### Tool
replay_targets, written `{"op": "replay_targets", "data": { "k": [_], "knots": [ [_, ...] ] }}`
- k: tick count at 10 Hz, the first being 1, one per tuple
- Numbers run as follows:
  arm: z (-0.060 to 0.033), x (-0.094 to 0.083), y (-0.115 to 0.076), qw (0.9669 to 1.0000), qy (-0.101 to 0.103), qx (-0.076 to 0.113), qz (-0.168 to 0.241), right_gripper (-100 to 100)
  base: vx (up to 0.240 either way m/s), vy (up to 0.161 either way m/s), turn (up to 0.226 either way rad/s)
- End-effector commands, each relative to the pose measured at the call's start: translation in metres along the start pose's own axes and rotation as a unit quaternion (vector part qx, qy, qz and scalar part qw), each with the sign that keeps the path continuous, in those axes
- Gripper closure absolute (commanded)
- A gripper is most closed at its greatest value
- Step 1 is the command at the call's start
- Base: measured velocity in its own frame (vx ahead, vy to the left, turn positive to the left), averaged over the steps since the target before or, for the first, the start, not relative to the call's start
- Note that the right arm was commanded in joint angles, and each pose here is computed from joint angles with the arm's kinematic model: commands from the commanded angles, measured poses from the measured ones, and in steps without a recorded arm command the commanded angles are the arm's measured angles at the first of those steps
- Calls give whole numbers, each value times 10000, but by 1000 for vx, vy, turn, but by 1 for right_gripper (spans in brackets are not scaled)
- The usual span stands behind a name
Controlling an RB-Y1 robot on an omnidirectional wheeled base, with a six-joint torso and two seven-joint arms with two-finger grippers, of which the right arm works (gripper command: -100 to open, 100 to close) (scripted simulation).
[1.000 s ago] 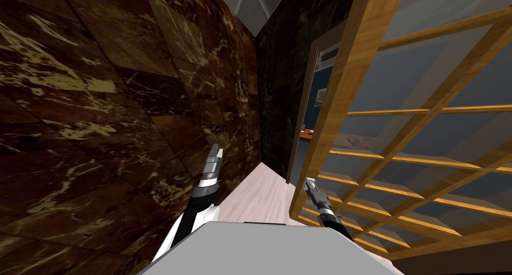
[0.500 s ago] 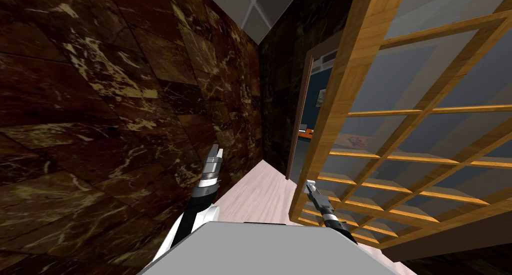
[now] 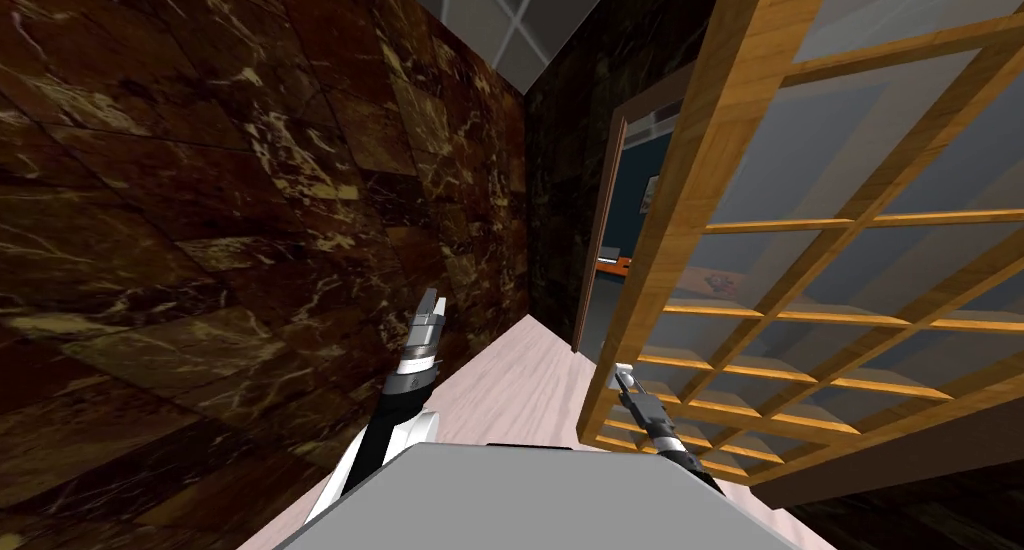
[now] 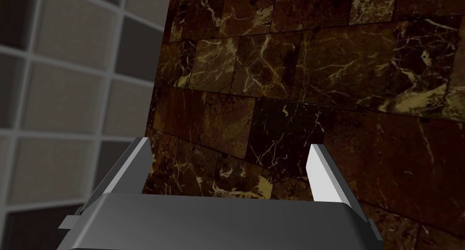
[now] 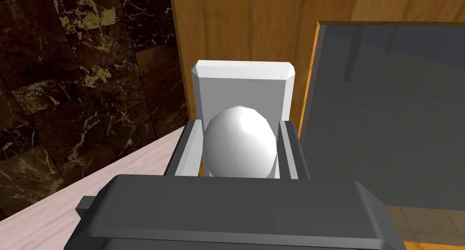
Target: Pull the door open
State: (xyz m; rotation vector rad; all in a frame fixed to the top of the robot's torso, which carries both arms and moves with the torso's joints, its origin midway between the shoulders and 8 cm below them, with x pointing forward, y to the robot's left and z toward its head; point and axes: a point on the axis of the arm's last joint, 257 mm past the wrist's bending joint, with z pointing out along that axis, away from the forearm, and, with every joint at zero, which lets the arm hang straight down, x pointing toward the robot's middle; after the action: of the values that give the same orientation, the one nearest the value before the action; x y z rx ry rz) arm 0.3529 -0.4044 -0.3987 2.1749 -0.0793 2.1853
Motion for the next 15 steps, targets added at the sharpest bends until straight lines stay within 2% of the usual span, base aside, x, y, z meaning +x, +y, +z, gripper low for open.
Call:
{"op": "replay_targets", "data": {
  "k": [1,5,6,7,15],
  "knots": [
    [-87,-20,-5,9999,-22,101,7,100,-199,-45,110],
    [-268,-12,-5,9993,-24,360,21,100,-224,-41,111],
    [-227,-11,-6,9995,-25,328,10,100,-102,-6,13],
    [-308,-26,5,9992,-38,389,15,100,-158,-51,164],
    [-578,-14,64,9980,-23,629,19,100,-182,-48,130]
  ]
}}
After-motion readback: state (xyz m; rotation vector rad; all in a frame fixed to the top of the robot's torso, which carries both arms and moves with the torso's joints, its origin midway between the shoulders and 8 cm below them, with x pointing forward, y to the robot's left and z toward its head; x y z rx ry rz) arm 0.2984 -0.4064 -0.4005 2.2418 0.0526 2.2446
